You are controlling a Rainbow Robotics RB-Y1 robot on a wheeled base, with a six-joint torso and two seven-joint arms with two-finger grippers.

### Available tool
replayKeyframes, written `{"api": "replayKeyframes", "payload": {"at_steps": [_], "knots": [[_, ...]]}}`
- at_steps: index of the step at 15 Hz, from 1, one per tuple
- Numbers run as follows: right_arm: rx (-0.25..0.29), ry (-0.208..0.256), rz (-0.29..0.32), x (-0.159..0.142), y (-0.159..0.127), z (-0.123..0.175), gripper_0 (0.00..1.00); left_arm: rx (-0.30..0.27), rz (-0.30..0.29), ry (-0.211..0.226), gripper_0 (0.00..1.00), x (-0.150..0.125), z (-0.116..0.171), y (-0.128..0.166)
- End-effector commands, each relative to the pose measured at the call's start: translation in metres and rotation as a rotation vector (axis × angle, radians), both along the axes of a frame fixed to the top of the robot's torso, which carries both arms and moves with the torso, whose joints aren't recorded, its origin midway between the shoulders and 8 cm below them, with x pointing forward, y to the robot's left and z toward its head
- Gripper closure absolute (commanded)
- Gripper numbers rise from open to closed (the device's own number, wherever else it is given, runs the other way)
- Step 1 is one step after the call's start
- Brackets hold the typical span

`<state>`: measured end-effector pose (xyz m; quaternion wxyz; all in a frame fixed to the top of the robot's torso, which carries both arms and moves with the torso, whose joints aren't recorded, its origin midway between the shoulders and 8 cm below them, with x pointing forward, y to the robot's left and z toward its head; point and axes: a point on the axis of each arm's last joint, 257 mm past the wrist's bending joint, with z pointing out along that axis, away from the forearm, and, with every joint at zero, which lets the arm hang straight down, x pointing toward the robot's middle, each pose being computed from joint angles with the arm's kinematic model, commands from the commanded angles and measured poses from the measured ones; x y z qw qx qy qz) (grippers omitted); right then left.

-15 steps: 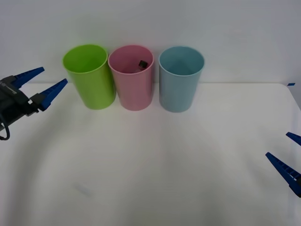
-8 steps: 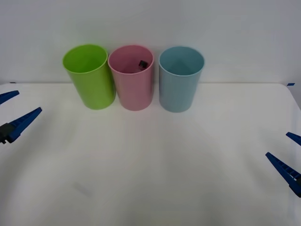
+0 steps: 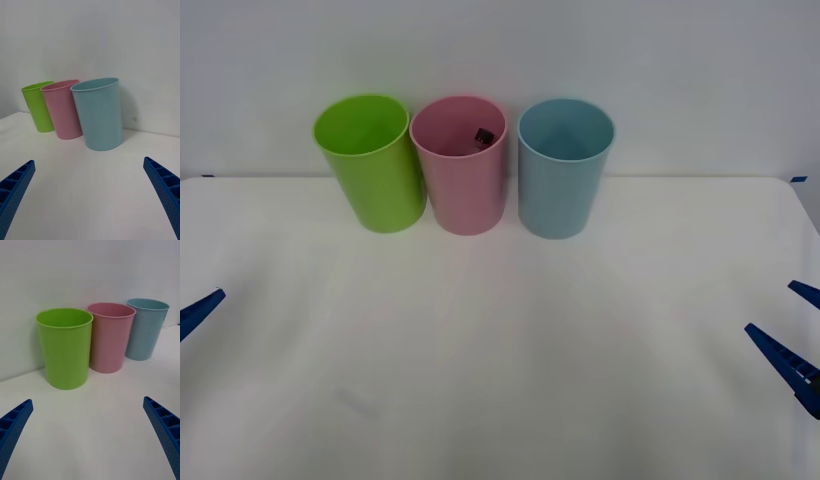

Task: Grasp the object on the table and drop it into the matching bin: aluminum can to the light blue bin, PET bottle to the pink bin.

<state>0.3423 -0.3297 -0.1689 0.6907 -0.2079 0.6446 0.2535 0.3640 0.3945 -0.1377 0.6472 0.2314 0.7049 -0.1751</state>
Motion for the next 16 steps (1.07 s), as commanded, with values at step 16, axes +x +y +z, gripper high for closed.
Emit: {"api": "replayKeyframes", "payload": {"at_steps": [16], "knots": [[0.000,0.000,0.000,0.000,0.000,0.000,0.00,0.014,0.008,0.126,0.00,-0.055,-0.053,0.006]]}}
